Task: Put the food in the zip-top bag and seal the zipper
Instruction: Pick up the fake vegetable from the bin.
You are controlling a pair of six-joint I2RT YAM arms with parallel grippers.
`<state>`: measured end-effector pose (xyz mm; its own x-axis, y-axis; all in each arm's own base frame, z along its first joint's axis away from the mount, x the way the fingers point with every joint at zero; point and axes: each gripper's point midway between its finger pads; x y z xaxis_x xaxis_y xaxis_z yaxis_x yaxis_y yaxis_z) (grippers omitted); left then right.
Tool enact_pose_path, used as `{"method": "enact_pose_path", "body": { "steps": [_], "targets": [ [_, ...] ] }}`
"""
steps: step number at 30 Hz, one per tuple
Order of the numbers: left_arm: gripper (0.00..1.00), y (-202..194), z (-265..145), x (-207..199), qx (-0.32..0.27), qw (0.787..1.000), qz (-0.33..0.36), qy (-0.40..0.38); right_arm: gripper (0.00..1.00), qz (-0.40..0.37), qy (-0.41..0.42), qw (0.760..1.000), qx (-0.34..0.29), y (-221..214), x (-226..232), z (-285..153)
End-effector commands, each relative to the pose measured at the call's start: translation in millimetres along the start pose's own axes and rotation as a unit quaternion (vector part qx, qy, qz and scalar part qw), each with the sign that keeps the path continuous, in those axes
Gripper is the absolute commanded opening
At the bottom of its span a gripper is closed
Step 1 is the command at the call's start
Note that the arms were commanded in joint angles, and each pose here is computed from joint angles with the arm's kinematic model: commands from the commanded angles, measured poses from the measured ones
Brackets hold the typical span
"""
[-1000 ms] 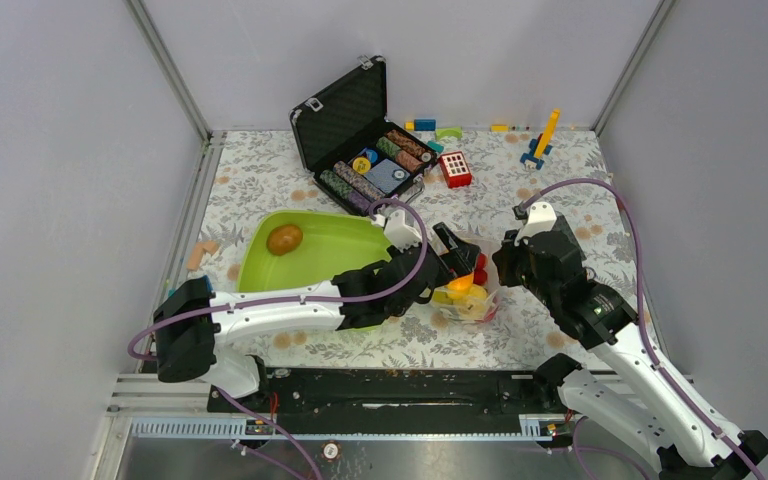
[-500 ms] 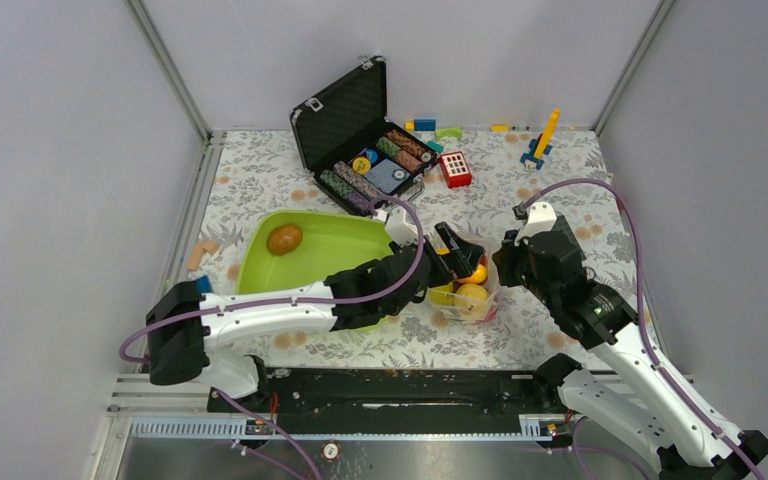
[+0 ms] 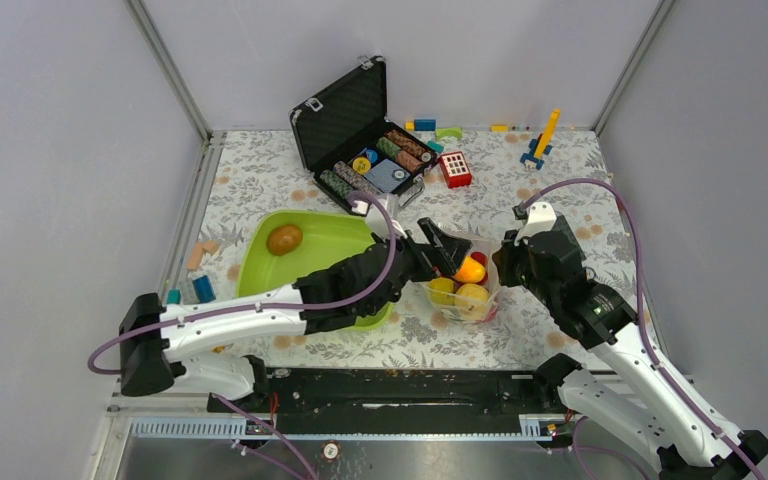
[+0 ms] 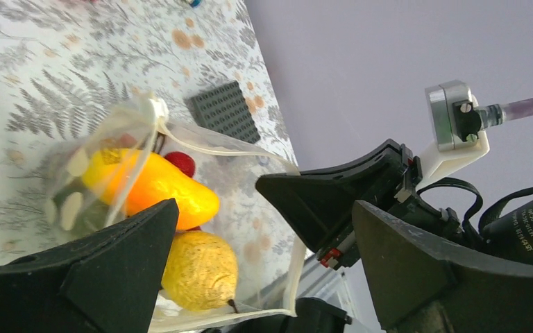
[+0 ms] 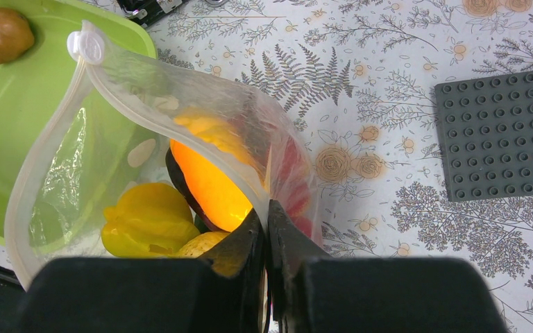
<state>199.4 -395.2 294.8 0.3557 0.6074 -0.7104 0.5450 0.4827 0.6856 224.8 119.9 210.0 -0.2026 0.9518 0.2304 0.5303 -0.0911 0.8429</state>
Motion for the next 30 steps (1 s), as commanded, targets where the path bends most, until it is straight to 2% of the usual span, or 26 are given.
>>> {"method": "enact_pose_path", "body": {
  "steps": [1, 5, 9, 13, 16, 19, 23, 27, 30],
  "targets": [
    [0.99, 32, -21, 11, -0.043, 0.998, 0.040, 0.024, 0.09, 0.004, 0.001, 1.000, -0.013, 6, 1, 0],
    [0.99, 47, -24, 40, -0.047, 0.994, 0.076, 0.061, 0.09, 0.004, 0.000, 1.000, -0.013, 6, 0, 1],
    [0.99, 58, -15, 75, 0.002, 0.995, 0.070, 0.075, 0.09, 0.003, -0.003, 1.000, -0.014, 7, -1, 1],
    [0.99, 68, -13, 122, 0.037, 0.989, 0.063, 0.129, 0.09, 0.002, -0.006, 1.000, -0.015, 7, -2, 1],
    [0.99, 84, -16, 166, 0.043, 0.978, 0.064, 0.196, 0.09, 0.001, -0.009, 1.000, -0.015, 7, -3, 1],
    [0.99, 104, -22, 201, 0.031, 0.959, 0.114, 0.256, 0.09, 0.001, -0.008, 1.000, -0.016, 7, -3, 0],
    [0.99, 123, -25, 250, 0.046, 0.906, 0.273, 0.319, 0.09, 0.000, -0.009, 1.000, -0.015, 7, -3, 1],
    [0.99, 138, -35, 299, 0.066, 0.836, 0.344, 0.423, 0.09, -0.003, -0.016, 1.000, -0.013, 6, -5, 3],
    [0.99, 145, -35, 325, 0.080, 0.792, 0.394, 0.460, 0.09, -0.003, -0.015, 1.000, -0.011, 5, -5, 4]
  ]
}}
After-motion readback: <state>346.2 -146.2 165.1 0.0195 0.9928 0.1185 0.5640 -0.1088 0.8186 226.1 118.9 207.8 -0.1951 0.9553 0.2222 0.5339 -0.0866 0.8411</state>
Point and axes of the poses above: each gripper's point midway between its finger pads, its own z axis out along the fingers, its own x axis along the line the jaws close on, y = z × x, and after that the axes turned 5 degrees about z, right-handed
